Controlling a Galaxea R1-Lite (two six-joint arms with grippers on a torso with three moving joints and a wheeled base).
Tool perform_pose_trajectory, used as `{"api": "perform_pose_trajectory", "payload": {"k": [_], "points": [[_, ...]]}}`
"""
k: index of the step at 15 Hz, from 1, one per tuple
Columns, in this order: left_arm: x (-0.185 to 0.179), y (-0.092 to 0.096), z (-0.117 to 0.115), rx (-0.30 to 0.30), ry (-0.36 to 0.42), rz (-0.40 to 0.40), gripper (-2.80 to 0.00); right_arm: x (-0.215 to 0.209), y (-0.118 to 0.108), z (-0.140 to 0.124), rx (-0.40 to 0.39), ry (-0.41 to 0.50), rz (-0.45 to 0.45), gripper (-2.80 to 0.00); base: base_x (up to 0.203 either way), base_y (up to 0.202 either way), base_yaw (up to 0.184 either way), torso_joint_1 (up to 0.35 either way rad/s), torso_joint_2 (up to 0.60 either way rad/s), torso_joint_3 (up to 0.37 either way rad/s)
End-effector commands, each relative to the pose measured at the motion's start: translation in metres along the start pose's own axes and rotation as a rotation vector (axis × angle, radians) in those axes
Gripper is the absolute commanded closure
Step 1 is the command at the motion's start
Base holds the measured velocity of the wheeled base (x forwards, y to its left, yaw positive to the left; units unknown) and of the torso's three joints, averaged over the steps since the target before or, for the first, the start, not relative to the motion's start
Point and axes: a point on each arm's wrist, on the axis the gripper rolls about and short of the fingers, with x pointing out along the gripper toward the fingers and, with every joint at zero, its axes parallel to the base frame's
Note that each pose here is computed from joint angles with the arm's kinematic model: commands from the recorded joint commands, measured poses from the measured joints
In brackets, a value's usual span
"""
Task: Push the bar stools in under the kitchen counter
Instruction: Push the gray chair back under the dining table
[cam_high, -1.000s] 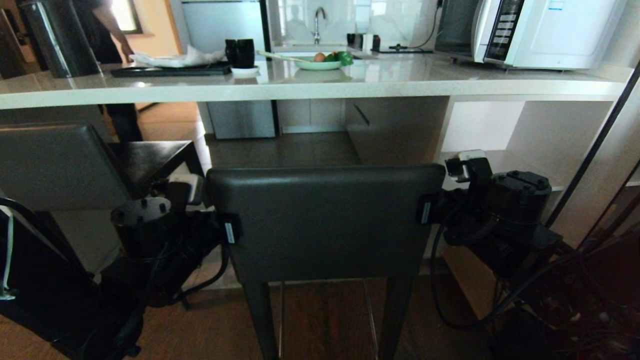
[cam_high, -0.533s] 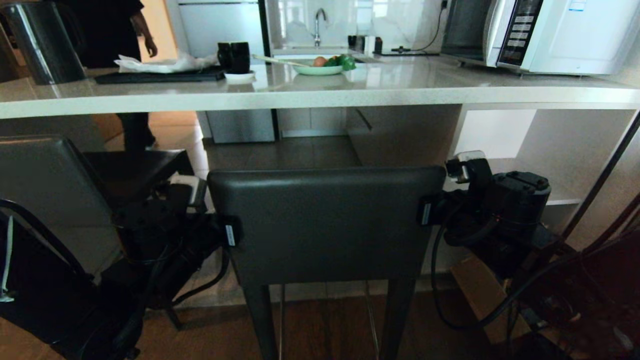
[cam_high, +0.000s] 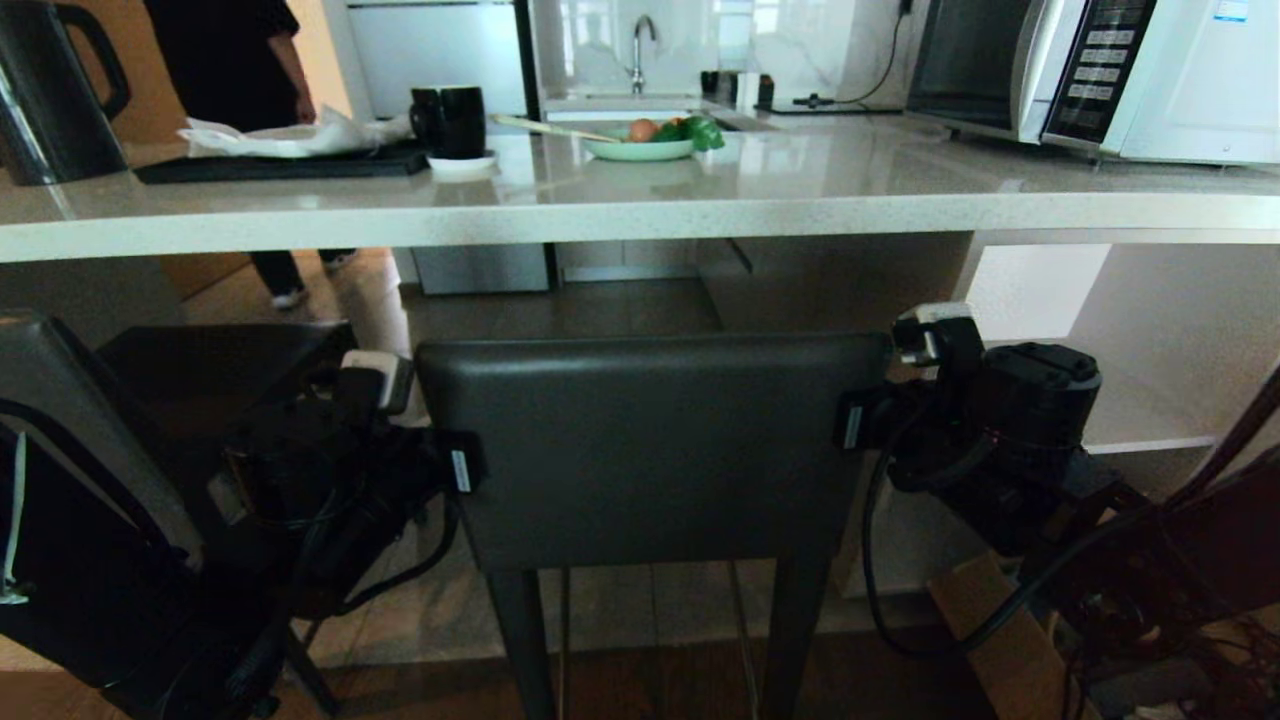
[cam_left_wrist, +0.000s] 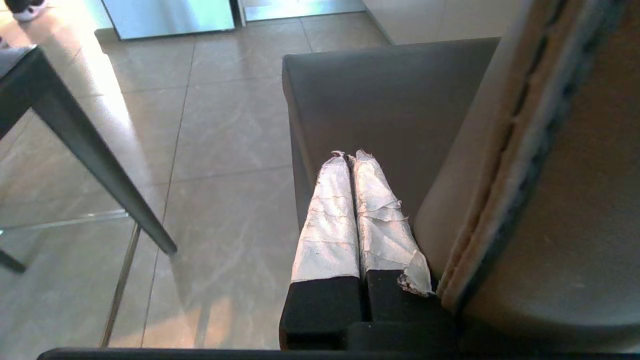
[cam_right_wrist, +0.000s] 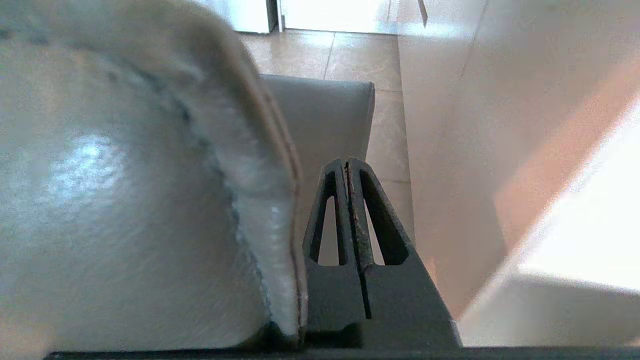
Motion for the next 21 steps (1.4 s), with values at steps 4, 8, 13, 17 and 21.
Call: {"api": "perform_pose_trajectory", "payload": {"k": [4,8,13,17,21], "points": [[-0.0026,-0.0166,-0.0009,0.004,-0.003,-0.054,0.00,-0.0029,0.0179,-0.0014,-0.006,-0.001,0.052,0.00,0.188,0.000,0.002,0.002,0.00,0.001],[-0.0023,-0.0162,-0.0013,0.004,-0.002,-0.052,0.00,-0.0036,0.0178,-0.0016,-0.007,0.000,0.052,0.00,0.186,0.000,0.003,0.001,0.00,0.003],[-0.0034,-0.0159,-0.0013,0.004,-0.002,-0.051,0.00,-0.0077,0.0173,-0.0051,-0.005,0.000,0.052,0.00,0.187,0.000,0.001,0.002,0.01,0.004],[-0.0043,-0.0157,-0.0018,0.006,0.001,-0.051,0.00,-0.0091,0.0171,-0.0048,-0.004,-0.006,0.052,0.00,0.122,0.000,0.002,0.002,0.00,0.001],[-0.0044,-0.0161,-0.0018,0.005,0.001,-0.052,0.00,-0.0121,0.0164,-0.0075,-0.005,0.001,0.053,0.00,0.000,0.000,0.000,0.000,0.00,0.000]]}}
